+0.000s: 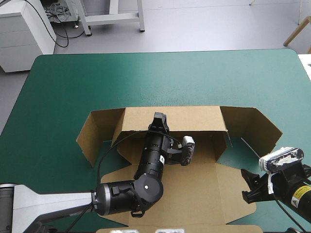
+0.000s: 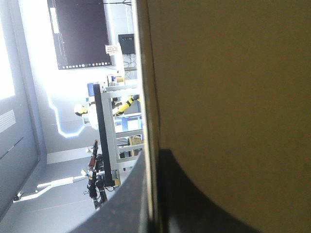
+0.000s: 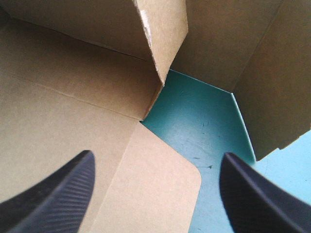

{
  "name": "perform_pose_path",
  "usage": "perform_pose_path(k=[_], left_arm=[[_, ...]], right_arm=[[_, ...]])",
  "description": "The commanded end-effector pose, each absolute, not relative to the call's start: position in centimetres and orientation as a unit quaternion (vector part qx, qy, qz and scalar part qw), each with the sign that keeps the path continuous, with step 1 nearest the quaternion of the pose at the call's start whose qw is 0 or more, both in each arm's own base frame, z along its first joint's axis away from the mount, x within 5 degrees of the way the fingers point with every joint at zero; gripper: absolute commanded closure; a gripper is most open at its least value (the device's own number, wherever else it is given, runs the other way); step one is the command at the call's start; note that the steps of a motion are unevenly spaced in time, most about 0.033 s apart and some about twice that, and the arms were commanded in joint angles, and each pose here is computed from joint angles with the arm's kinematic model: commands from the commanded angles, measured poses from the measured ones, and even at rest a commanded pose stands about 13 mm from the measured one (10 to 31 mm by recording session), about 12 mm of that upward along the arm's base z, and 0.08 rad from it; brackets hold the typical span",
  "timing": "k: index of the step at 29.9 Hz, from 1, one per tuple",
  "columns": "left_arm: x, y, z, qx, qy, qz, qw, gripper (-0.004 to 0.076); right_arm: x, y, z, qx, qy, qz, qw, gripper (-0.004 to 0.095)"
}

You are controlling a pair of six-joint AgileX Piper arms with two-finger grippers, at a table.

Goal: Fold the box

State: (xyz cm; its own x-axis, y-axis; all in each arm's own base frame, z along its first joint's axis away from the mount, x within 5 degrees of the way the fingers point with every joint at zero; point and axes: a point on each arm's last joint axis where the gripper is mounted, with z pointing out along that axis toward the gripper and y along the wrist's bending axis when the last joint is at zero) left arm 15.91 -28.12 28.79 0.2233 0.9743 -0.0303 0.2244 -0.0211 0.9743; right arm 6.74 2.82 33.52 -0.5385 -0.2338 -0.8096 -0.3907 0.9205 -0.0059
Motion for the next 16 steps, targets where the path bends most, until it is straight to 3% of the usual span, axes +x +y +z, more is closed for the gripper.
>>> perform_pose_path(k=[1, 7, 13, 16], left_arm=[[15.7, -27.4, 31.4, 0.56, 0.494, 0.397, 0.533, 0.0734], [15.7, -27.5, 31.3, 0.56, 0.495, 0.394, 0.535, 0.0734], [15.7, -27.5, 31.3, 0.563, 0.495, 0.39, 0.535, 0.0734], [15.7, -27.5, 31.3, 0.563, 0.494, 0.391, 0.534, 0.0734]], right_arm=[[7.6, 2.9, 34.8, -0.151, 0.853, 0.094, 0.491, 0.0116], [10.6, 3.5, 37.1, -0.126, 0.854, 0.05, 0.503, 0.0121], [15.9, 4.8, 41.0, -0.109, 0.843, -0.033, 0.526, 0.0121], [18.8, 5.6, 42.7, -0.11, 0.845, -0.05, 0.521, 0.0121]])
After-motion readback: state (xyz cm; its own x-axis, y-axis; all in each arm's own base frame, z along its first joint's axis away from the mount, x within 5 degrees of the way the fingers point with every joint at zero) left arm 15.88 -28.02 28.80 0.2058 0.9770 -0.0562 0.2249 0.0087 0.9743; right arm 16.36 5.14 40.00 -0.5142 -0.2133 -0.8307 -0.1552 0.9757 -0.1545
